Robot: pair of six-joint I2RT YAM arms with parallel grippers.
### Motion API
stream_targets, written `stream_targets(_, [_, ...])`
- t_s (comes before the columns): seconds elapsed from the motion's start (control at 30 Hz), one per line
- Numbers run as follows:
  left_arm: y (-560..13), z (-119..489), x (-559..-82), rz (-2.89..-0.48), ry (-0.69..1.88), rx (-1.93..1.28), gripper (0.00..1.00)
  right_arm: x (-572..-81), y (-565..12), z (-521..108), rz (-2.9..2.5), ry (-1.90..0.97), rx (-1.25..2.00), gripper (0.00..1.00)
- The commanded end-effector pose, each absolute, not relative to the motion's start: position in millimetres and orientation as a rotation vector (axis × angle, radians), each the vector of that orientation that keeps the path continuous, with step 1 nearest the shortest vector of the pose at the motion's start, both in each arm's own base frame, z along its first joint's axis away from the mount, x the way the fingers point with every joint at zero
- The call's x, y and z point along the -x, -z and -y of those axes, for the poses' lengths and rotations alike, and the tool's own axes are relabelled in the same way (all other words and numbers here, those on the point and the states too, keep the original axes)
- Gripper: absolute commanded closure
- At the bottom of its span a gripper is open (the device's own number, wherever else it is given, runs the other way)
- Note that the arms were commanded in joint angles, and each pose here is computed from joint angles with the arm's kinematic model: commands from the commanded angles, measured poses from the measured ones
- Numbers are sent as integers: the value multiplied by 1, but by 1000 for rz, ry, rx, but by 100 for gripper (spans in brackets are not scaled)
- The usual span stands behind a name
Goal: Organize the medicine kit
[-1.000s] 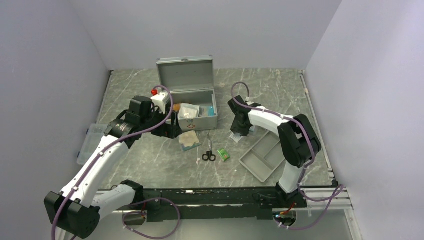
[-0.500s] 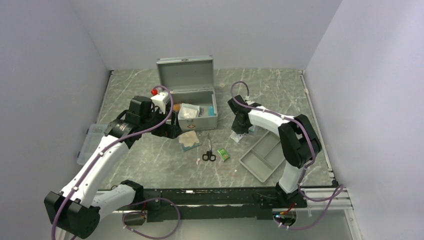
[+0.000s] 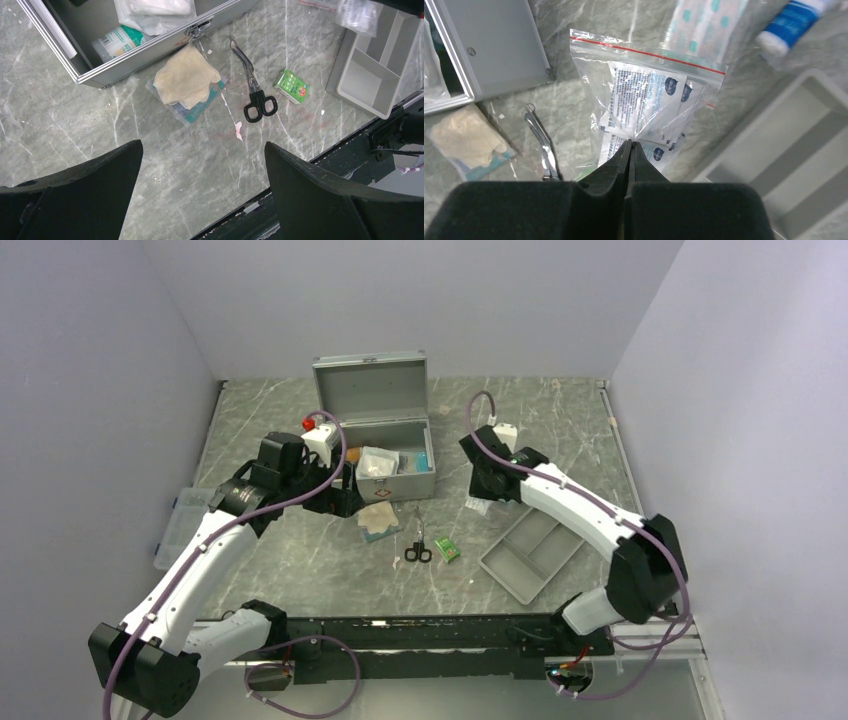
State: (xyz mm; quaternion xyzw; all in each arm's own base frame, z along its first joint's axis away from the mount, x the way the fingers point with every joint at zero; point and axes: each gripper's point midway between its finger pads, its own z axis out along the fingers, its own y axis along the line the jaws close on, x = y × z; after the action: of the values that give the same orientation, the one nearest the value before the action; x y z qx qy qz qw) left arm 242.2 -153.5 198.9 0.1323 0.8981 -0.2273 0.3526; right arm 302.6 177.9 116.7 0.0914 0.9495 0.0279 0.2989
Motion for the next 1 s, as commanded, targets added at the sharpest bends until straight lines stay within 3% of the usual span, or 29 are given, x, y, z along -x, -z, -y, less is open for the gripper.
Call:
stream_targets(0.0, [-203,154,-243,-2302,587,-344,1,-280,-128,-143,-2507,63,-222,100])
stream_targets(0.43, [-205,156,-242,-2294,606,-351,1,-237,-105,-115,-2504,62,-576,100])
stream_targets(0.77, [-209,156,-240,-2279,614,-352,1,-206,-107,-117,-2596,-62,-281,100])
stream_targets(0.97, [-210,158,-239,-2275,626,-357,1,-218,-133,-125,-2515,-118,-17,100])
